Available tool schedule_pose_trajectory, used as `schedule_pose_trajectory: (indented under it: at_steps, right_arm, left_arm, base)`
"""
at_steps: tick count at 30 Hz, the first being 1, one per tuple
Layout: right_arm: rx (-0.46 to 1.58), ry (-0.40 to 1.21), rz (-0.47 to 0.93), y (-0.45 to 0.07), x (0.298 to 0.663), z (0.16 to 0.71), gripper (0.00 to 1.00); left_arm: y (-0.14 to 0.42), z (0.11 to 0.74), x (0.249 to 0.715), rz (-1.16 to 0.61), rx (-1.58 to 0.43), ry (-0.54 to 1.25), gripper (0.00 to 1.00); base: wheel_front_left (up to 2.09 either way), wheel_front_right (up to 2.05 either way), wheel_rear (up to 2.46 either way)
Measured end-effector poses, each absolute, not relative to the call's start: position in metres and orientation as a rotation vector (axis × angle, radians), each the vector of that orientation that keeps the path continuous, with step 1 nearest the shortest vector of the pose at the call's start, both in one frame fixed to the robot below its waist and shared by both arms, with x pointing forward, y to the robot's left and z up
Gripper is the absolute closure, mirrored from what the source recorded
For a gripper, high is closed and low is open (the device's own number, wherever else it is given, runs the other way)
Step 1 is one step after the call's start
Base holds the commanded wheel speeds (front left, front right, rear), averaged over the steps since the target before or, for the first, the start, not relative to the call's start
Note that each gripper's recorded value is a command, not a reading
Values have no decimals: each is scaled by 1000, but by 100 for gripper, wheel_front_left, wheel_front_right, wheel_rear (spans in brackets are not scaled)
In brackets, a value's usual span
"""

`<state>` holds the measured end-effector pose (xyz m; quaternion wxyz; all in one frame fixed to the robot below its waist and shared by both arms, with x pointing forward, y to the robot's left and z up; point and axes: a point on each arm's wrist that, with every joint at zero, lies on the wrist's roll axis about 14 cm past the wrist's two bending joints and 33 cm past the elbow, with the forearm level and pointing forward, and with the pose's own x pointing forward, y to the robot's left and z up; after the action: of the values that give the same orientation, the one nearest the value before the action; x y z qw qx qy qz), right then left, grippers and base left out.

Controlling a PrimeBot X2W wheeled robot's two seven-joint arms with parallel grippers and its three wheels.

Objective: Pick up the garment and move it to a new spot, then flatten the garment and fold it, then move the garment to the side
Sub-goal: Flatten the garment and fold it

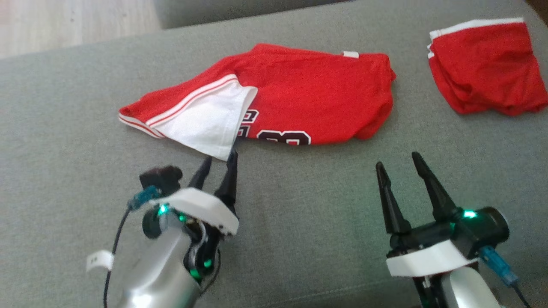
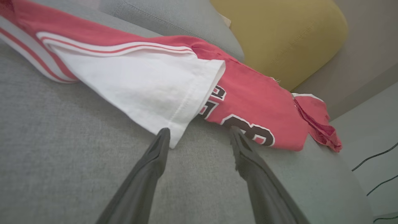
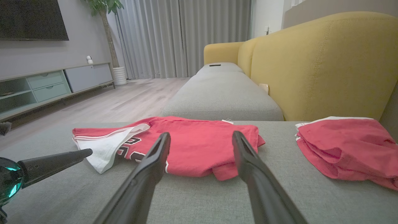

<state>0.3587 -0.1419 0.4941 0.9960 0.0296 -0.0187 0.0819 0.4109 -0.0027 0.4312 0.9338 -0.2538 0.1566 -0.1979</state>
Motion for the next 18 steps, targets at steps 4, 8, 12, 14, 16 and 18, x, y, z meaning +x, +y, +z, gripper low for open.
schedule_pose_trajectory:
  at_steps: [4, 8, 12, 14, 16, 18]
  right_arm:
    - [52, -33, 148, -148, 369, 492, 0]
    - [48, -18, 133, -153, 371, 487, 0]
    - [46, -11, 123, -156, 371, 485, 0]
    - [46, -12, 122, -157, 371, 485, 0]
    - [46, -14, 122, -157, 371, 486, 0]
    - [46, -15, 123, -156, 371, 486, 0]
  left_arm:
    - [-5, 408, 430, -381, -444, 390, 0]
    - [-6, 384, 429, -369, -377, 459, 0]
    - [-8, 385, 439, -357, -367, 459, 0]
    - [-8, 385, 440, -356, -365, 459, 0]
    - [-7, 385, 439, -354, -366, 460, 0]
    - [-6, 385, 439, -350, -369, 462, 33]
  base:
    - [0, 0, 0]
    - [0, 0, 0]
    - [0, 0, 0]
    - [0, 0, 0]
    - [0, 0, 0]
    - [0, 0, 0]
